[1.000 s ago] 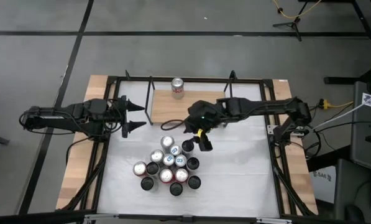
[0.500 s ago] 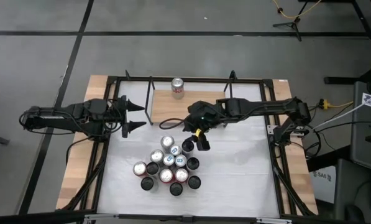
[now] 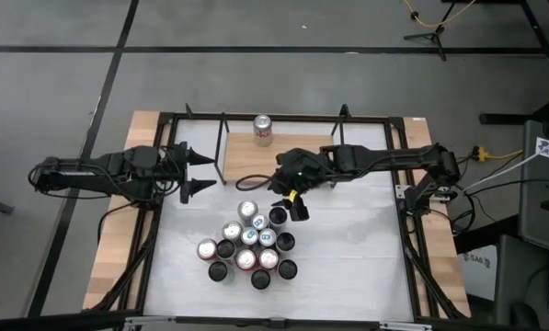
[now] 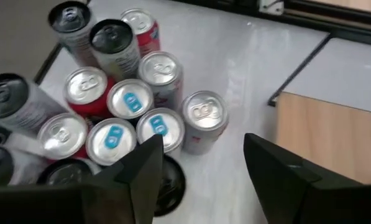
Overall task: Place canned beverage on shelf
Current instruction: Put the white yellow soda can onto the shelf
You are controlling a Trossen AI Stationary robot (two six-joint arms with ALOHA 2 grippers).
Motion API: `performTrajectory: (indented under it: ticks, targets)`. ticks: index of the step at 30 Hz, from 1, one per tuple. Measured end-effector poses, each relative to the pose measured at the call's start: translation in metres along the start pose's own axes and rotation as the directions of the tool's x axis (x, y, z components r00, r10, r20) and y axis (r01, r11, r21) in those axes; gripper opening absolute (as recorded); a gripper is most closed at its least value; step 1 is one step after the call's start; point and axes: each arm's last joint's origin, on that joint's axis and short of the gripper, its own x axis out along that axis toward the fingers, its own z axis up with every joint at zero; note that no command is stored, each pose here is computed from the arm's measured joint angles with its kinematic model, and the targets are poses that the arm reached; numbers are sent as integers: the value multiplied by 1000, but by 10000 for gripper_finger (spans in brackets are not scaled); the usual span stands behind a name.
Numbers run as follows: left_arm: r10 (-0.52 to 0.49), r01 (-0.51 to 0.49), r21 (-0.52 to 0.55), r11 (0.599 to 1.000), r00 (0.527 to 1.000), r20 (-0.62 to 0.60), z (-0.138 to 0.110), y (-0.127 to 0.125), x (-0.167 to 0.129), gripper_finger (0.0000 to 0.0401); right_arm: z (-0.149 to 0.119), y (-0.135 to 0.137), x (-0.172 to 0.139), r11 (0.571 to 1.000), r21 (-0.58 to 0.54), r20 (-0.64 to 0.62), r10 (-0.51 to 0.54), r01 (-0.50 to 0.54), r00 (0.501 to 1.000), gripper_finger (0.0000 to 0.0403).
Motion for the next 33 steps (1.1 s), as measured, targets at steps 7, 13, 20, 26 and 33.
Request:
performTrajectory:
  ticks: [7,13,20,26,33]
  targets:
    - [1,-1,-14,1000,1000,-1,0,0,0,349,2,-1,0,1000,-1,15,-31,31,999,216]
    - [1,-1,-13,1000,1000,-2,0,0,0,349,2,-2,0,998,0,13,-56,56,998,216]
    - [1,-1,-13,1000,1000,-3,0,0,0,349,1,-1,0,999,1,5,-45,45,999,287]
    - [1,-1,-13,1000,1000,-3,0,0,0,349,1,-1,0,999,1,5,-47,47,999,369]
    - [1,-1,-13,1000,1000,-3,0,0,0,349,1,-2,0,998,1,1,-63,63,998,399]
